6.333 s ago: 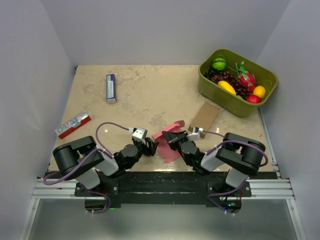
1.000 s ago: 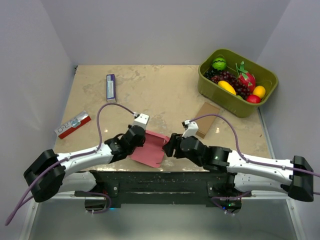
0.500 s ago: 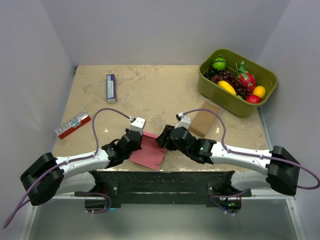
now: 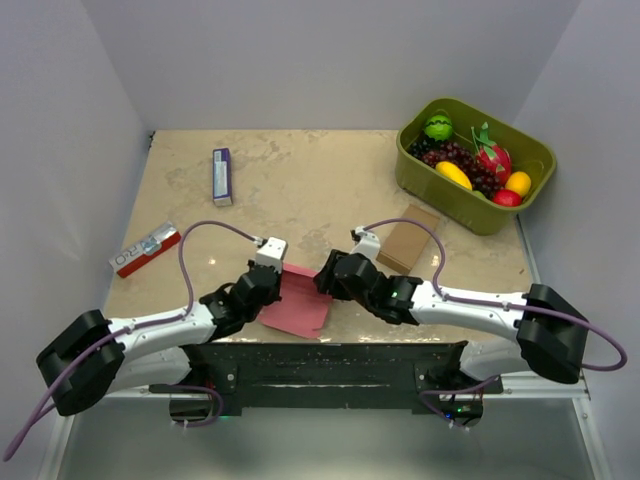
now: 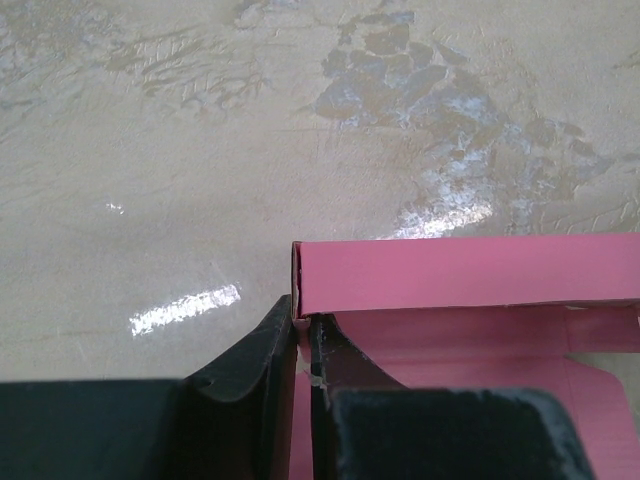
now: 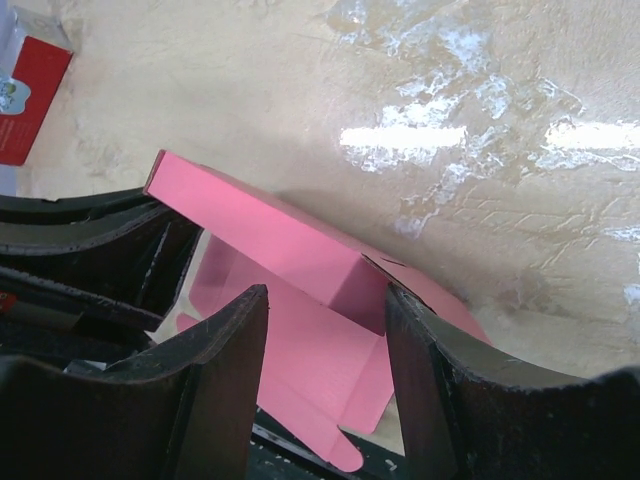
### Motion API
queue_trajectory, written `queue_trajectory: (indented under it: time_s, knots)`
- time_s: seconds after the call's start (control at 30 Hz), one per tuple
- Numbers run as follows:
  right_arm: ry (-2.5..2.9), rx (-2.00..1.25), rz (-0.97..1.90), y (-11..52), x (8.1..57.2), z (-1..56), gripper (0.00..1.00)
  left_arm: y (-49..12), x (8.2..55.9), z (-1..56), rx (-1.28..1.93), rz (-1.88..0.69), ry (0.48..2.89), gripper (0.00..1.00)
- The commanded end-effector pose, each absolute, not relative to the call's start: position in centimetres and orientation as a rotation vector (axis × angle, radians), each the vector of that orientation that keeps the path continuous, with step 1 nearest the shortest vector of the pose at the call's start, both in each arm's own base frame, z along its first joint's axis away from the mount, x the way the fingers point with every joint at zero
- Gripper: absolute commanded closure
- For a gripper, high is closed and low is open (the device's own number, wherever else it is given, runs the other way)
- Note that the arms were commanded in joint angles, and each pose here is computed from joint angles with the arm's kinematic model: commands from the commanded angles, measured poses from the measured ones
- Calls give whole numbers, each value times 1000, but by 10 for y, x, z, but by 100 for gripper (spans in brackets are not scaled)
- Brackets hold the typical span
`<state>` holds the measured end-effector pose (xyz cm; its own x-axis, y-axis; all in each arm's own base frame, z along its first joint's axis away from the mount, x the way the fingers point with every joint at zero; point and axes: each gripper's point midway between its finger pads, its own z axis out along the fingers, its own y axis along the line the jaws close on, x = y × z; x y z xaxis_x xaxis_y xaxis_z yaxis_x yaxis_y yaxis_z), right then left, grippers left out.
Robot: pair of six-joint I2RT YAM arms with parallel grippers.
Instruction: Fold the paper box
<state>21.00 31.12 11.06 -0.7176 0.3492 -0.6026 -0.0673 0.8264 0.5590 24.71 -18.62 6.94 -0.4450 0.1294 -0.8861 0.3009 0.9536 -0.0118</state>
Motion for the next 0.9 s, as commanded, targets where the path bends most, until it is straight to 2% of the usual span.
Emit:
queue_trajectory:
  time_s: [0.0, 0.57, 0.87]
  knots:
    - [2140, 299, 789, 319, 232, 142, 46, -193, 252, 84, 230, -288, 1971, 100]
    - [2142, 408, 856, 319, 242, 123, 50, -194, 246, 77, 167, -352, 1971, 100]
    - [2111, 333, 757, 291, 234, 159, 50, -185, 253, 73, 120, -269, 1978, 100]
